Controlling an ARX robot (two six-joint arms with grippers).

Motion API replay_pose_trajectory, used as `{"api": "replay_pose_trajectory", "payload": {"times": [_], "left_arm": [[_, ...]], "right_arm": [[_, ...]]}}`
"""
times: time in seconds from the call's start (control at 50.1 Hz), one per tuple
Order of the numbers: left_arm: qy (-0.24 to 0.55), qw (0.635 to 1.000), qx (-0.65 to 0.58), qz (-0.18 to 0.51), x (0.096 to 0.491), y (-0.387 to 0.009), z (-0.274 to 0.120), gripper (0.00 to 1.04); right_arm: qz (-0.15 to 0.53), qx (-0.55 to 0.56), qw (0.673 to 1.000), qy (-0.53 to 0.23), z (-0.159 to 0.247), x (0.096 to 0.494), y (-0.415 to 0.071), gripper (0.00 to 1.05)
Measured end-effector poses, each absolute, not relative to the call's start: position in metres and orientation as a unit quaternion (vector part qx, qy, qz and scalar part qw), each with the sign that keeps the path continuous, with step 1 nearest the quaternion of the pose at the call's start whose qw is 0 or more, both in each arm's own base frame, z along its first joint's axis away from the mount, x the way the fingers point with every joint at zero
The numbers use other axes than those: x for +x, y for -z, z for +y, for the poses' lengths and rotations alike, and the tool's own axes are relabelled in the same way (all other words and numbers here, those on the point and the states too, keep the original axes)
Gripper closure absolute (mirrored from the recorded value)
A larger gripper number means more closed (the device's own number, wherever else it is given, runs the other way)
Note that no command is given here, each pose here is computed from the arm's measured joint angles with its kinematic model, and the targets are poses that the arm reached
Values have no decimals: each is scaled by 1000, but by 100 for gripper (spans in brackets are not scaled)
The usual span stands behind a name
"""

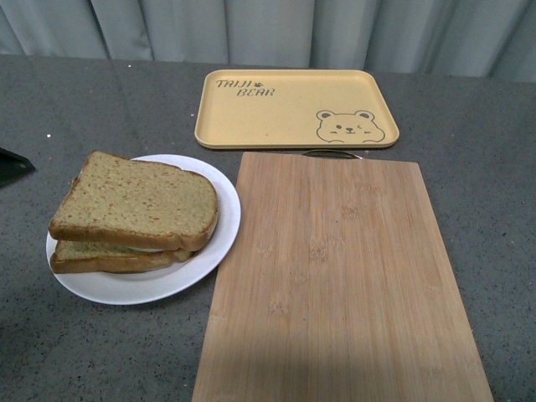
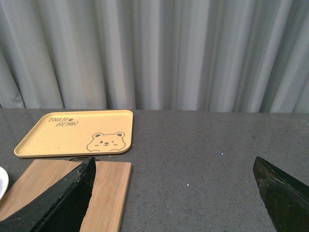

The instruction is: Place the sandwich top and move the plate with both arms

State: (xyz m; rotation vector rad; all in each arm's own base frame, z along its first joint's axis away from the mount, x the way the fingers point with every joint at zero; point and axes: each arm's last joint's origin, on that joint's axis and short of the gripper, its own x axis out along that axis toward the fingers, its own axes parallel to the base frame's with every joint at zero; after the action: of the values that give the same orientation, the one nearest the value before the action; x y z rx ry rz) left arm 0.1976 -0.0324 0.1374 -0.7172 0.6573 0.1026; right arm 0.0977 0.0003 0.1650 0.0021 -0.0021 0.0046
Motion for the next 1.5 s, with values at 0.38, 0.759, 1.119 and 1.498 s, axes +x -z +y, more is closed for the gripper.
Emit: {"api": "replay_pose_trajectory", "payload": {"times": [0.38,0.759,1.119,1.498], "left_arm": [[-110,803,-434,393,220,-85,-51,7],[-140,773,-462,411,229,-60,-60,7],[-152,756,-481,417,235,-50,-63,65],[-142,742,-522,397,243,-49,-61,100]], "right_arm": [[-1,1,1000,-2,0,98,-165,9],[-1,1,1000,-2,0,98,-165,9],[-1,1,1000,-2,0,98,-165,9],[-1,1,1000,-2,0,98,-165,9]]}}
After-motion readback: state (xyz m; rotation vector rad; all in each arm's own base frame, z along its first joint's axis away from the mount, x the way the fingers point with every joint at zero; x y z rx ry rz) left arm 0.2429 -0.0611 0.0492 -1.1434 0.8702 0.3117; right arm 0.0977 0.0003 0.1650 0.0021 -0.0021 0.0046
